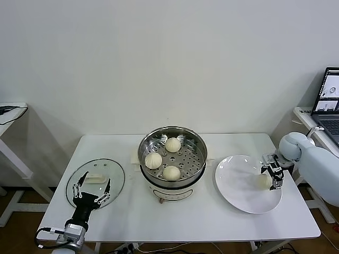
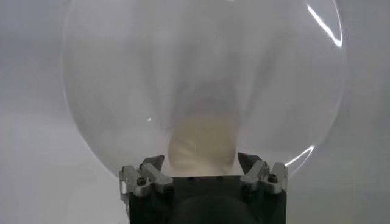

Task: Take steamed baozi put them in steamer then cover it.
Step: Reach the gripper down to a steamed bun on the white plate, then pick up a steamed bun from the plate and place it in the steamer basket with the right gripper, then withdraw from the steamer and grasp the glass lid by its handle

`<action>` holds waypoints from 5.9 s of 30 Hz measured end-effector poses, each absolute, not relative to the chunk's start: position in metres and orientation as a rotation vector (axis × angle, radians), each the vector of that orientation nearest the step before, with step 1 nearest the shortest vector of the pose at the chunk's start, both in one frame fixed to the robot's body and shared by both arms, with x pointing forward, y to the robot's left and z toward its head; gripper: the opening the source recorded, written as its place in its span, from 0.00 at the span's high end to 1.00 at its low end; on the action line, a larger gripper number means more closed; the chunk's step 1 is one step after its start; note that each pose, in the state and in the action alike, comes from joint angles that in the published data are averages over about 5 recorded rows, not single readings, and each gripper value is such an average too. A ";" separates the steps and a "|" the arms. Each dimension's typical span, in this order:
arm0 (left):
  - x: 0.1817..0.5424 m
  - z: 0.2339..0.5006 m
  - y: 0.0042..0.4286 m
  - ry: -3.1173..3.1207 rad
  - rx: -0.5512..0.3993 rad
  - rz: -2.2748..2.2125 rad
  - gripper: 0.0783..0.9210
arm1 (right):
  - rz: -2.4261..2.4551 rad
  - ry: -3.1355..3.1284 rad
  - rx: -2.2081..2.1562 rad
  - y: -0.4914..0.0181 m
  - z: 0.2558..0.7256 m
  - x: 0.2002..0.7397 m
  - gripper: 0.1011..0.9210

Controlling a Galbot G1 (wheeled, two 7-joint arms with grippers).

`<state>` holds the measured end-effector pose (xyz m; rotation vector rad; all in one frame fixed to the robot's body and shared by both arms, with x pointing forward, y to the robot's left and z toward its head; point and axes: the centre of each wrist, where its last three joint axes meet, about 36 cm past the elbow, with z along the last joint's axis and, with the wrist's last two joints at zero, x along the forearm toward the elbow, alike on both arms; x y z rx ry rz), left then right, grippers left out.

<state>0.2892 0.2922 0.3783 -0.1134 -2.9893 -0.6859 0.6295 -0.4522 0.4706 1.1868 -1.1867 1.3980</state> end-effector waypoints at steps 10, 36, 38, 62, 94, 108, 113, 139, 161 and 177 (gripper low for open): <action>0.290 0.377 0.290 -2.989 -0.121 -0.681 0.12 | 1.400 -1.186 1.186 -0.452 0.467 0.629 0.22; 0.291 0.383 0.291 -2.999 -0.129 -0.697 0.12 | 1.354 -1.366 1.223 -0.433 0.596 0.637 0.24; 0.291 0.384 0.292 -3.001 -0.131 -0.702 0.12 | 1.354 -1.390 1.244 -0.419 0.620 0.638 0.24; 0.295 0.394 0.299 -3.031 -0.142 -0.700 0.12 | 1.391 -1.345 1.423 -0.203 0.744 0.626 0.24; 0.295 0.388 0.309 -3.014 -0.121 -0.691 0.12 | 1.415 -1.179 1.392 -0.114 0.633 0.675 0.24; 0.294 0.387 0.309 -3.014 -0.123 -0.683 0.12 | 1.419 -1.178 1.386 -0.103 0.617 0.681 0.13; 0.293 0.386 0.309 -3.011 -0.123 -0.682 0.12 | 1.409 -1.197 1.391 -0.106 0.622 0.682 0.12; 0.296 0.412 0.296 -3.039 -0.143 -0.676 0.12 | 1.028 -2.111 1.485 -0.309 0.701 0.634 0.12; 0.309 0.410 0.290 -3.135 -0.070 -0.614 0.12 | 0.077 -3.302 0.670 -0.329 0.472 0.450 0.12; 0.301 0.348 0.326 -2.899 0.026 -1.369 0.12 | -0.359 -3.349 0.117 -0.276 0.384 0.331 0.12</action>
